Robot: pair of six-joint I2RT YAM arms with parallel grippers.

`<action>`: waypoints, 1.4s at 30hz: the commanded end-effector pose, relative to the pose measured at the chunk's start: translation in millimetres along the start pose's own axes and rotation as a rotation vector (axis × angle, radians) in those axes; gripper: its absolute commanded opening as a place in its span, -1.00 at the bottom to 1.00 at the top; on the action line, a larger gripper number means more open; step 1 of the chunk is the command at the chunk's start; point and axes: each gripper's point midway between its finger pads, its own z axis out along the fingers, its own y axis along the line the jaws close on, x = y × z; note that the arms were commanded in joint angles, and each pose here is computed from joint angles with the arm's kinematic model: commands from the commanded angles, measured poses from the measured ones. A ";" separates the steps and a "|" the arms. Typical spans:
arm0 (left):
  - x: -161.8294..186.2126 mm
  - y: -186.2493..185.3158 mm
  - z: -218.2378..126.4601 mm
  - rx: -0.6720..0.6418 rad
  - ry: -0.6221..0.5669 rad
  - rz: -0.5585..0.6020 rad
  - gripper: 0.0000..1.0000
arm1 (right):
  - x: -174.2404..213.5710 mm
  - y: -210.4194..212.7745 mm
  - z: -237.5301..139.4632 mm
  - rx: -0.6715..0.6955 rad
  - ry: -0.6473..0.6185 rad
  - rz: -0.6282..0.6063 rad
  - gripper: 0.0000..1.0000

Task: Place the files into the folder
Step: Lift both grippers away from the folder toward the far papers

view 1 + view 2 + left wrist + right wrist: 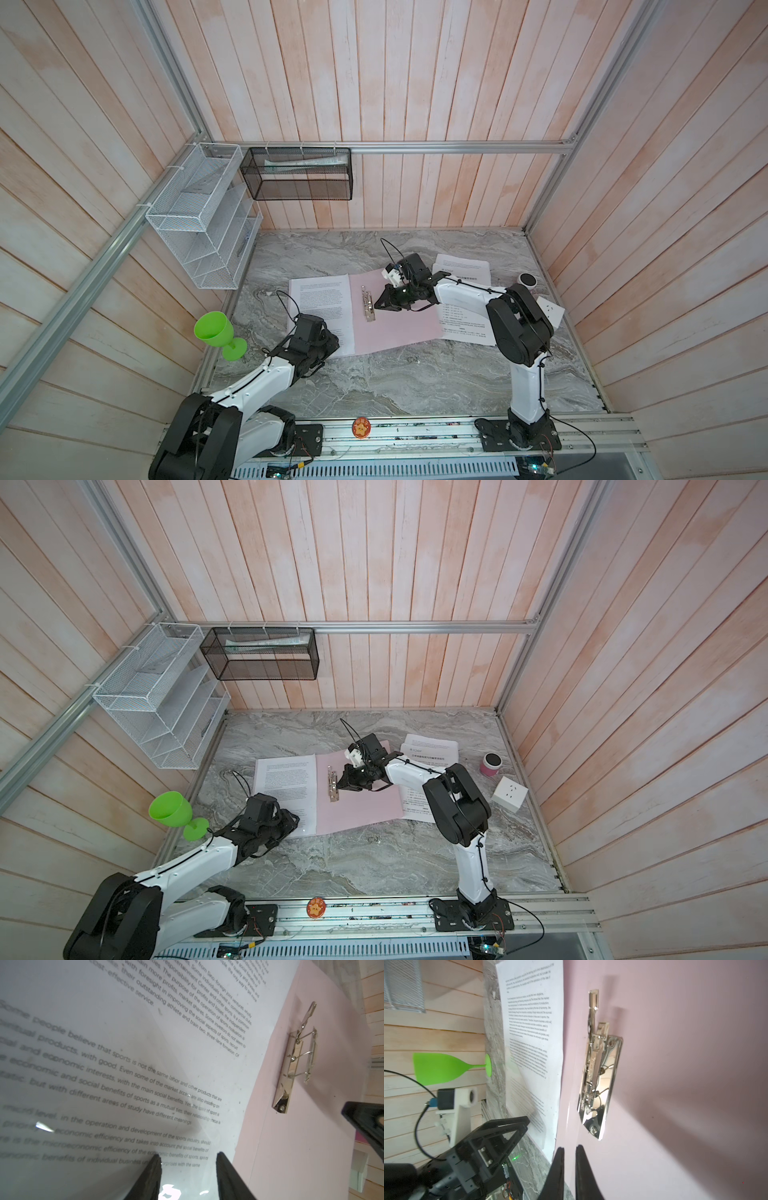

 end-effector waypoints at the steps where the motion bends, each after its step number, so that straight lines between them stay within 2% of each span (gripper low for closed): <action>1: 24.6 38.1 2.5 -0.143 0.089 -0.004 -0.04 | -1.8 15.5 -13.3 -0.075 -0.028 -0.002 -0.77; 9: -0.5 20.1 -11.9 -0.146 0.023 0.095 0.16 | 14.4 -11.9 -21.6 -0.039 -0.041 0.036 -0.76; 13: -20.7 -13.0 -20.0 -0.075 -0.012 0.182 0.24 | 2.7 -30.4 -52.6 0.046 -0.126 0.019 -0.72; 17: -42.2 -49.4 -22.7 -0.029 -0.024 0.280 0.27 | -6.5 -48.1 -91.3 0.133 -0.222 0.000 -0.58; 22: -63.2 -86.5 -24.3 0.027 -0.050 0.339 0.31 | -15.8 -73.4 -142.0 0.226 -0.340 0.015 -0.57; 29: -84.0 -131.7 -33.8 0.067 -0.115 0.408 0.31 | -34.1 -102.6 -215.2 0.648 -0.479 -0.076 -0.57; 32: -81.1 -157.6 -33.3 0.124 -0.120 0.442 0.31 | -37.8 -112.4 -250.5 0.802 -0.596 -0.101 -0.55; 38: -50.8 -201.7 -28.7 0.288 -0.083 0.511 0.32 | -35.3 -115.6 -268.7 0.853 -0.737 -0.242 -0.30; 40: -39.0 -209.2 -26.5 0.315 -0.066 0.537 0.34 | -35.0 -117.9 -267.3 0.840 -0.748 -0.226 -0.23; 42: -29.6 -213.1 -23.3 0.319 -0.048 0.556 0.34 | -36.5 -125.1 -269.1 0.811 -0.746 -0.140 -0.22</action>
